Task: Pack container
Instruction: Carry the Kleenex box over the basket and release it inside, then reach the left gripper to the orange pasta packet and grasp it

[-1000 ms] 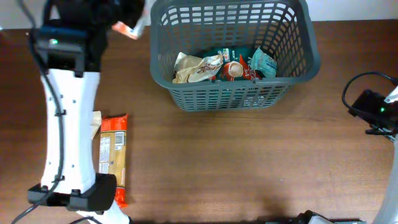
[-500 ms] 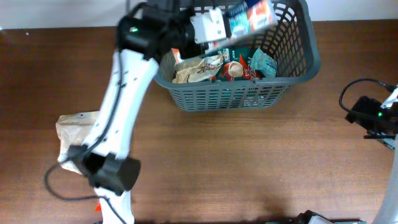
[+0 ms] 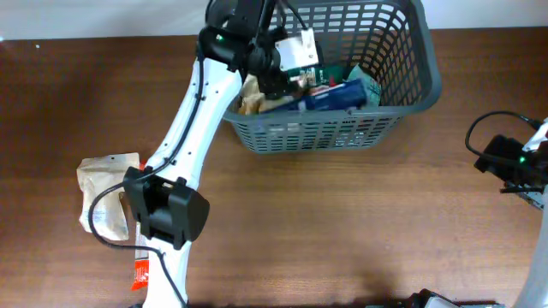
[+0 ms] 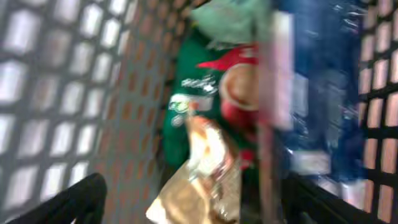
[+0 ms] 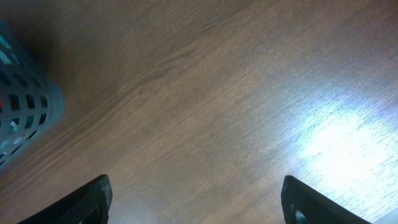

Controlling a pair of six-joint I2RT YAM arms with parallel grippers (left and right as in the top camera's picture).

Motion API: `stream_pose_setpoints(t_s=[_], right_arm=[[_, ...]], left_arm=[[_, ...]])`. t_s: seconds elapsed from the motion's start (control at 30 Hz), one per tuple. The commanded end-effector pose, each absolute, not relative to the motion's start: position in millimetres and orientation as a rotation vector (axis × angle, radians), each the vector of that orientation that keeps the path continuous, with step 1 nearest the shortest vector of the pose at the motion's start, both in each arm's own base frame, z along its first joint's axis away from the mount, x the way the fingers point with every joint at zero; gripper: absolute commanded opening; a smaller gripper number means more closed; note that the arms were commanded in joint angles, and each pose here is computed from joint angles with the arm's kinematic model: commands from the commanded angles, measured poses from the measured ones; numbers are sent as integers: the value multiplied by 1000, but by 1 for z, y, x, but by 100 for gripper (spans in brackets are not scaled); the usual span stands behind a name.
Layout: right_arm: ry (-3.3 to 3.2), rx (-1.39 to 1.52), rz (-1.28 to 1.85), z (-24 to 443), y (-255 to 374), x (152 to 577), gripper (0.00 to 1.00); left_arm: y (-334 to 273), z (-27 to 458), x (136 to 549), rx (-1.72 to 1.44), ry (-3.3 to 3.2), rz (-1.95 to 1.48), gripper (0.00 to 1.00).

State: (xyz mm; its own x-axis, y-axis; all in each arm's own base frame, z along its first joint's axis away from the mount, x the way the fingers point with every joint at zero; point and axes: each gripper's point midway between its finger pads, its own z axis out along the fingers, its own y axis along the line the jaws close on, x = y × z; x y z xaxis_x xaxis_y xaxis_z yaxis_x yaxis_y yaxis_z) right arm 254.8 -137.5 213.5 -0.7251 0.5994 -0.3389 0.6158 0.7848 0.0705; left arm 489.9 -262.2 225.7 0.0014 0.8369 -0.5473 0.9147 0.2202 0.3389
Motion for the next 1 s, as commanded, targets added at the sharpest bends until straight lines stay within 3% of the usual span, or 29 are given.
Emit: stream_pose_setpoints(t_s=[0.0, 0.3, 0.43, 0.57, 0.67, 0.97], right_arm=[[2640, 912, -69, 215, -137, 251, 84], [2603, 889, -87, 228, -135, 246, 84], [2588, 884, -89, 232, -133, 244, 85], [2585, 880, -79, 233, -131, 243, 85], [2584, 880, -77, 234, -131, 242, 85], [2573, 877, -61, 235, -129, 245, 85]], left_arm=[[-226, 321, 485, 1355, 1867, 22, 86], [-131, 414, 437, 1024, 1943, 280, 86], [-63, 416, 412, 773, 2094, 305, 83], [2, 362, 384, 445, 2384, 259, 82], [38, 289, 355, 209, 2668, 178, 81], [48, 116, 315, 37, 2997, 56, 79]])
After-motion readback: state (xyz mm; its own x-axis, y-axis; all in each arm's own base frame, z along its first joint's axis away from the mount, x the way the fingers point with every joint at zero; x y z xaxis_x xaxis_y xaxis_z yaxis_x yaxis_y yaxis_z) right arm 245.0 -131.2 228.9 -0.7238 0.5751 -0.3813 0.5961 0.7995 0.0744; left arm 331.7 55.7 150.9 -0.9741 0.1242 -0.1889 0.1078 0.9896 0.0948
